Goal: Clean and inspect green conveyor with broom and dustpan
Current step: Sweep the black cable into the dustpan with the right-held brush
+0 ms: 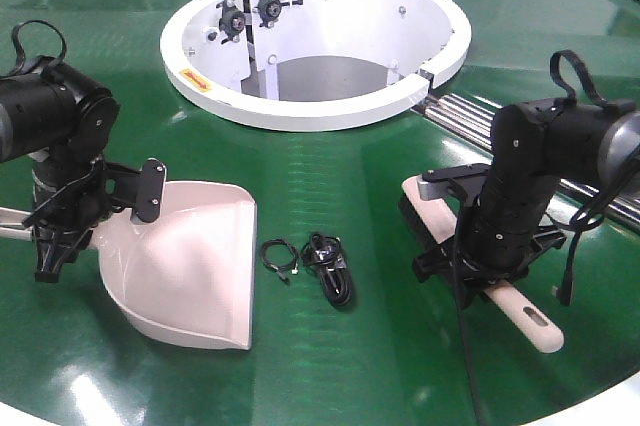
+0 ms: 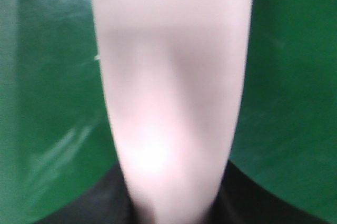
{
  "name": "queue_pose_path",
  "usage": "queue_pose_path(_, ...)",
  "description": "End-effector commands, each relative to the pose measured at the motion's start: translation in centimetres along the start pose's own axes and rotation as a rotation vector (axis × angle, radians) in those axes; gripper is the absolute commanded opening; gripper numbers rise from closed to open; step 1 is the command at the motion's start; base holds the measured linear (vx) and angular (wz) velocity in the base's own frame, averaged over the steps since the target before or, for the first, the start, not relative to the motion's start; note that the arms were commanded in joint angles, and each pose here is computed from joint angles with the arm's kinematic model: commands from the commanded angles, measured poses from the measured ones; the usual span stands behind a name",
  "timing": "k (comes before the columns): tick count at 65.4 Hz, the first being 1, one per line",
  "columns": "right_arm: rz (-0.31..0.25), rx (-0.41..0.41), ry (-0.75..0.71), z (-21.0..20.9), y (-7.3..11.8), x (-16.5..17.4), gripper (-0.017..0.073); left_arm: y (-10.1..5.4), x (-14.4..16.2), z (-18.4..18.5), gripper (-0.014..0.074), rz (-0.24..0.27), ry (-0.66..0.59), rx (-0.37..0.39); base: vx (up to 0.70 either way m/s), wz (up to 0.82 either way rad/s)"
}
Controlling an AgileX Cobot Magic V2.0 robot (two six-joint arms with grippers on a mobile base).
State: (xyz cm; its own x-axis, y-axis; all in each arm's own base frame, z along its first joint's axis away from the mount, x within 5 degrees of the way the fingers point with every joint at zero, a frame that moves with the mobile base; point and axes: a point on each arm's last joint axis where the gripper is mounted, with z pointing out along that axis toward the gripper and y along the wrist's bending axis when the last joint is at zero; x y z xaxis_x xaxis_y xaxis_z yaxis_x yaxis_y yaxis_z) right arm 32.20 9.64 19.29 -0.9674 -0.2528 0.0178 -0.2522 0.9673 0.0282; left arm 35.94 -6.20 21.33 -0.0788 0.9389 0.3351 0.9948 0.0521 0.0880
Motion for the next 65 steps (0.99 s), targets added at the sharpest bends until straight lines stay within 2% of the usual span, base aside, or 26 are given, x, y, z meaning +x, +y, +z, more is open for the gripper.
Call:
queue_pose_path(1, 0.063, -0.054, -0.060, -2.7, 0.6, 0.3, -0.0004, -0.1, 0.9, -2.3, -0.0006, -0.026, 0.006, -0.045, 0.00, 0.00)
queue_pose_path(9, 0.089, -0.052, -0.013, -2.7, 1.3, 0.8, -0.0004, -0.1, 0.9, -2.3, -0.0006, -0.026, 0.006, -0.045, 0.00, 0.00)
queue_pose_path(21, 0.055, 0.028, -0.019, -2.4, 4.2, 1.1, -0.0004, -0.1, 0.9, -2.3, -0.0006, -0.026, 0.006, -0.045, 0.00, 0.00)
queue_pose_path(25, 0.061, 0.043, -0.021, -2.3, 5.2, 1.0, -0.0004, -0.1, 0.9, -2.3, -0.0006, -0.026, 0.006, -0.045, 0.00, 0.00)
queue_pose_path(28, 0.070, 0.053, -0.003, -2.1, 5.6, 0.8, -0.0004, -0.1, 0.9, -2.3, -0.0006, -0.026, 0.006, -0.045, 0.00, 0.00)
queue_pose_path(43, 0.029, 0.097, 0.090, -1.5, 8.5, -0.4, -0.0004, -0.1, 0.9, -2.3, -0.0006, -0.026, 0.006, -0.045, 0.00, 0.00)
queue_pose_path(57, 0.000, 0.066, 0.080, -0.6, 12.5, -1.8, -0.0004, -0.1, 0.9, -2.3, -0.0006, -0.026, 0.006, -0.045, 0.00, 0.00)
queue_pose_path(65, -0.028, -0.010, 0.110, 0.5, 15.5, -2.4, -0.0004, -0.1, 0.9, -2.3, -0.0006, -0.026, 0.006, -0.045, 0.00, 0.00)
